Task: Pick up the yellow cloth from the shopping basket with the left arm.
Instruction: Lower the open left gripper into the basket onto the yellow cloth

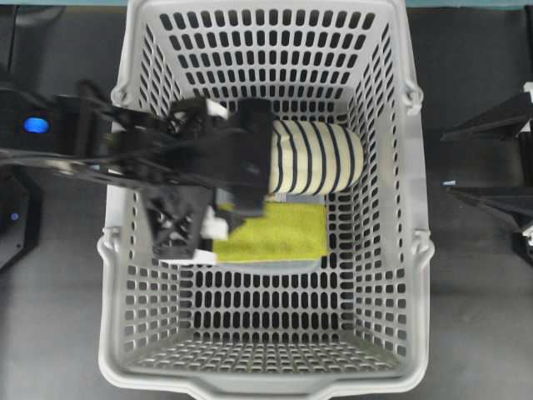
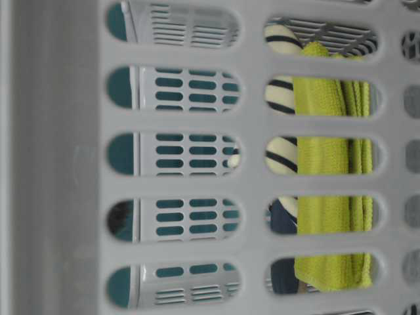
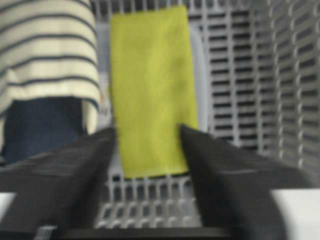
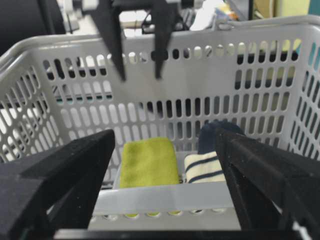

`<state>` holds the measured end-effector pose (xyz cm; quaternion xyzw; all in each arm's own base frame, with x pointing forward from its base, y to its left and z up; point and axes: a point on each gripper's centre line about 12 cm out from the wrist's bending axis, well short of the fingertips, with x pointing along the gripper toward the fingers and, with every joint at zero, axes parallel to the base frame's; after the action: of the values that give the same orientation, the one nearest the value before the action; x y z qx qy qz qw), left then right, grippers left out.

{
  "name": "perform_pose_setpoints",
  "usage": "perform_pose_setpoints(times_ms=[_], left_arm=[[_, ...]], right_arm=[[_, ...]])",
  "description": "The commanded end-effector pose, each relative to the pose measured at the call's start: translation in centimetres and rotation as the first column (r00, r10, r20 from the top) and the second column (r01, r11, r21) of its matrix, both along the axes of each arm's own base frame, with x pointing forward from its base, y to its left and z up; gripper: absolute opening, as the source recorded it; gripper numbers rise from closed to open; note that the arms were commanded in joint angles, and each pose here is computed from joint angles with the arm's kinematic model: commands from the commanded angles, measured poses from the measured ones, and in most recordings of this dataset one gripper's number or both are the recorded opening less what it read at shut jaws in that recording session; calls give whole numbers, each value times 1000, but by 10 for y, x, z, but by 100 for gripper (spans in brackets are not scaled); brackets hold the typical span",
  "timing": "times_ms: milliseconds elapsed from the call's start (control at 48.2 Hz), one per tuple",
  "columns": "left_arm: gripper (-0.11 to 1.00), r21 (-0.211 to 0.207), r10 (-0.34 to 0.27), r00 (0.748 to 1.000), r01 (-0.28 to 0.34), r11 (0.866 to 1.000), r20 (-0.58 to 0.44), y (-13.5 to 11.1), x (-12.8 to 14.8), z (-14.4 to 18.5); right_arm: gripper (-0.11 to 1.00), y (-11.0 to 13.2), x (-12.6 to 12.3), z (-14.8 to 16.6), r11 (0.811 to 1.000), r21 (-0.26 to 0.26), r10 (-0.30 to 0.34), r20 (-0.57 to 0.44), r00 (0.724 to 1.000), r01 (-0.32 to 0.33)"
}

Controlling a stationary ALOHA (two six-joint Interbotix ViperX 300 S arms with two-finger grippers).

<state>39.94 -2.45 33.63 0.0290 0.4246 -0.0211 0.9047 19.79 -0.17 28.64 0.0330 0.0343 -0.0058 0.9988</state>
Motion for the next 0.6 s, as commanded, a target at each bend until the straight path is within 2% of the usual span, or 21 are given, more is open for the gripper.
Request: perform_pose_setpoints(times_ms=[0, 83, 145, 311, 581], left_arm=[[65, 11, -17, 999, 18, 1000, -27, -6, 13, 4], [84, 16, -23, 998, 24, 1000, -65, -8, 26, -10], [90, 10, -14, 996, 14, 1000, -87, -9, 34, -21], [89, 12, -13, 987, 15, 1000, -161, -12, 48, -54], [89, 18, 2, 967, 2, 1000, -255, -9, 55, -98]], right_arm=[[77, 0, 2, 10, 1000, -2, -2, 26, 1000, 2], [77, 0, 2, 11, 1000, -2, -2, 31, 1000, 2], [77, 0, 2, 11, 1000, -2, -2, 32, 999, 2], [77, 0, 2, 11, 1000, -2, -2, 34, 999, 2], [77, 0, 1, 10, 1000, -2, -2, 32, 999, 2]])
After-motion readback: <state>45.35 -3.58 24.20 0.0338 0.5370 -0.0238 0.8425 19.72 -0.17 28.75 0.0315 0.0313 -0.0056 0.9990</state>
